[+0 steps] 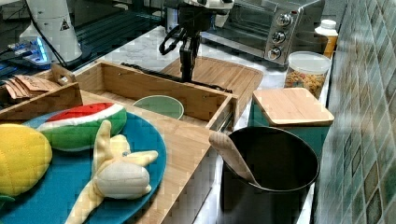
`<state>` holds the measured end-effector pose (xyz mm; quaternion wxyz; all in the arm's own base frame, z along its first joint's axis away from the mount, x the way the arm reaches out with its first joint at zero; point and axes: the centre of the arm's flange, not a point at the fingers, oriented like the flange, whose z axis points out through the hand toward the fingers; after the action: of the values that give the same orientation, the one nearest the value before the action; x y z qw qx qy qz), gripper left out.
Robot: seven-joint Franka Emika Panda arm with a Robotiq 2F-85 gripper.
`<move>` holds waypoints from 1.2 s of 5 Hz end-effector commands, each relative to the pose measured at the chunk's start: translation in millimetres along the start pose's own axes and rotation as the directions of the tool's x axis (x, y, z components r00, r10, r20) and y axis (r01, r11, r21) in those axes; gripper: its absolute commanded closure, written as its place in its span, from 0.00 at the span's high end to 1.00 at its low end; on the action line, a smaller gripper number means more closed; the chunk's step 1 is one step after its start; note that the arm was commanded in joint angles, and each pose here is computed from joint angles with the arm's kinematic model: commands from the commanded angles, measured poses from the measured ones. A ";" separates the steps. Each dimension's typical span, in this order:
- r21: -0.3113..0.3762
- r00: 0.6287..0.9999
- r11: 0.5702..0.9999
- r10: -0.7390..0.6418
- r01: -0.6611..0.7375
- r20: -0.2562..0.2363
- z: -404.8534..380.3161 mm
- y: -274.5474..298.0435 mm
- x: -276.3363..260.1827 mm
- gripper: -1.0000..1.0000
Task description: Close the drawer.
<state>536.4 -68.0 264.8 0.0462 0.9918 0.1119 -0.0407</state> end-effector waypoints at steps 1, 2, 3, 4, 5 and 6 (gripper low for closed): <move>-0.050 0.958 0.972 0.217 -0.230 -0.188 -53.0 211.7 -79.3 0.00; -0.090 0.958 0.970 0.203 -0.225 -0.202 -53.3 244.9 -98.0 0.00; -0.151 0.964 0.965 0.185 -0.214 -0.190 -56.5 270.1 -111.1 0.00; -0.172 0.960 0.960 0.184 -0.222 -0.209 -51.2 280.4 -121.1 0.00; -0.235 0.952 0.935 0.218 -0.267 -0.215 -50.0 273.5 -122.8 0.00; -0.293 0.952 0.915 0.220 -0.277 -0.211 -48.1 271.6 -122.2 0.00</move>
<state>515.9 -203.1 269.2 0.0997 0.9868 0.1275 -0.0038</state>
